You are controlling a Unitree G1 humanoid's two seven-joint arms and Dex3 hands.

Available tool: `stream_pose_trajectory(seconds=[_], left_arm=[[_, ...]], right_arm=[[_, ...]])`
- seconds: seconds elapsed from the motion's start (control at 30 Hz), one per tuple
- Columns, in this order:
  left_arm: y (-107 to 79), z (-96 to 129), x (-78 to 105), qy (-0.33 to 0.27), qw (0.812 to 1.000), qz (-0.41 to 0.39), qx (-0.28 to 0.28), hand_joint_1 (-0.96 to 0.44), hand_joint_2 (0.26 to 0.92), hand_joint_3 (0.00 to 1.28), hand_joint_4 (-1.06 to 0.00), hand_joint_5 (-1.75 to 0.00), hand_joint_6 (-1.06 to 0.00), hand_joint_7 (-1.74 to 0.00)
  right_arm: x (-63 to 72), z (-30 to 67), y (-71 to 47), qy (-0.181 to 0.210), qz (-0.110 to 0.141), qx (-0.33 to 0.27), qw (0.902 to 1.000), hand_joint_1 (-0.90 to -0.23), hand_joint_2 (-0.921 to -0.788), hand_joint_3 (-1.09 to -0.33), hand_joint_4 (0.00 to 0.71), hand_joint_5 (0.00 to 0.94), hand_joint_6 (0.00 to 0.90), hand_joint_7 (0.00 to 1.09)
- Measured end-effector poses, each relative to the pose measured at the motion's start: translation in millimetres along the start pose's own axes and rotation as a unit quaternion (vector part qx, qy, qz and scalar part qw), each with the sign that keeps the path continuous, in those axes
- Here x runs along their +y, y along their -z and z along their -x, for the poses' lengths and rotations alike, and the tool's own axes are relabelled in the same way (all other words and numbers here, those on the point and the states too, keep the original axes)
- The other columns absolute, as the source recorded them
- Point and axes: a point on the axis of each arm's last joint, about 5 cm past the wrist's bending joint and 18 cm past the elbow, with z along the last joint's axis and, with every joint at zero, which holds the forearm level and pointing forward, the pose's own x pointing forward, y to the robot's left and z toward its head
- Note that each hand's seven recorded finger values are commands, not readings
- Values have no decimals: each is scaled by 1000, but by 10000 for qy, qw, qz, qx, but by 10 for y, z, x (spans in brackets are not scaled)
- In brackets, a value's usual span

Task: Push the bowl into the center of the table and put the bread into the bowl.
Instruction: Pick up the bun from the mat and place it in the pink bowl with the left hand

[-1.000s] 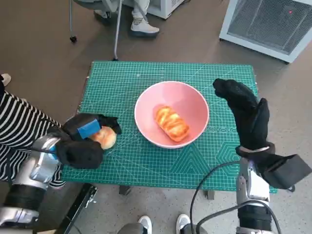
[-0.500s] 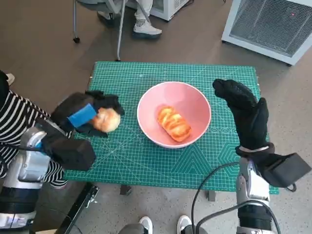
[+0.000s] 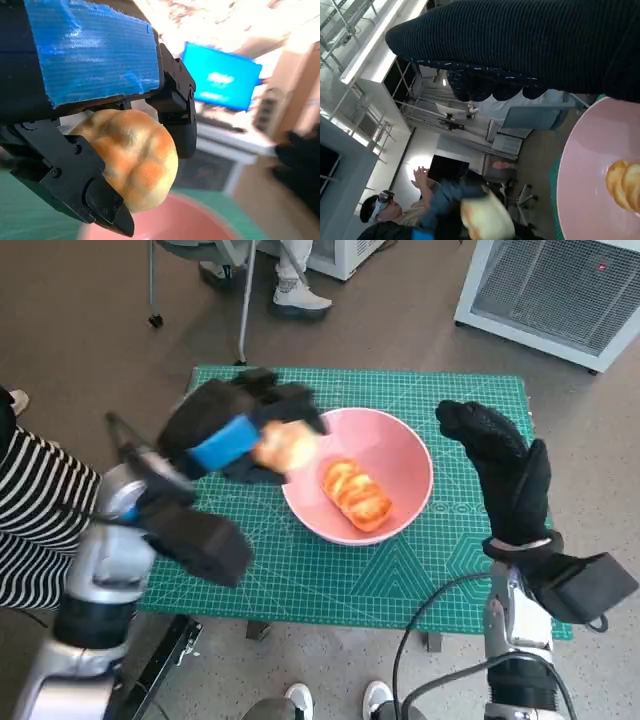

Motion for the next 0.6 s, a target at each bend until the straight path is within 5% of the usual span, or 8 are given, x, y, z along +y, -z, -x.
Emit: stream_pose_trajectory(seconds=[0.2,0.4,0.53,0.6], left_arm=[[-3,-216,-145,314,9993,196,-33,1,918,35,-785,-1077,-614,-1157],[25,-341,-344,900,9947,459,209,1,920,155,-625,-1235,-486,-1298],[52,-377,-454,1602,9835,567,623,57,810,137,-399,-358,-378,-480],[60,-388,-487,2053,9725,572,940,66,784,129,-303,-183,-336,-288]], right_arm=[[-6,10,-5,10,21,-24,10000,-797,-921,-768,247,8,-1,560],[-19,42,-16,38,53,-32,10000,-801,-921,-763,250,9,-1,564],[-22,51,-29,44,76,-73,9999,-801,-921,-764,255,11,-1,560],[-26,57,-33,51,85,-78,9999,-802,-921,-764,256,11,-1,559]])
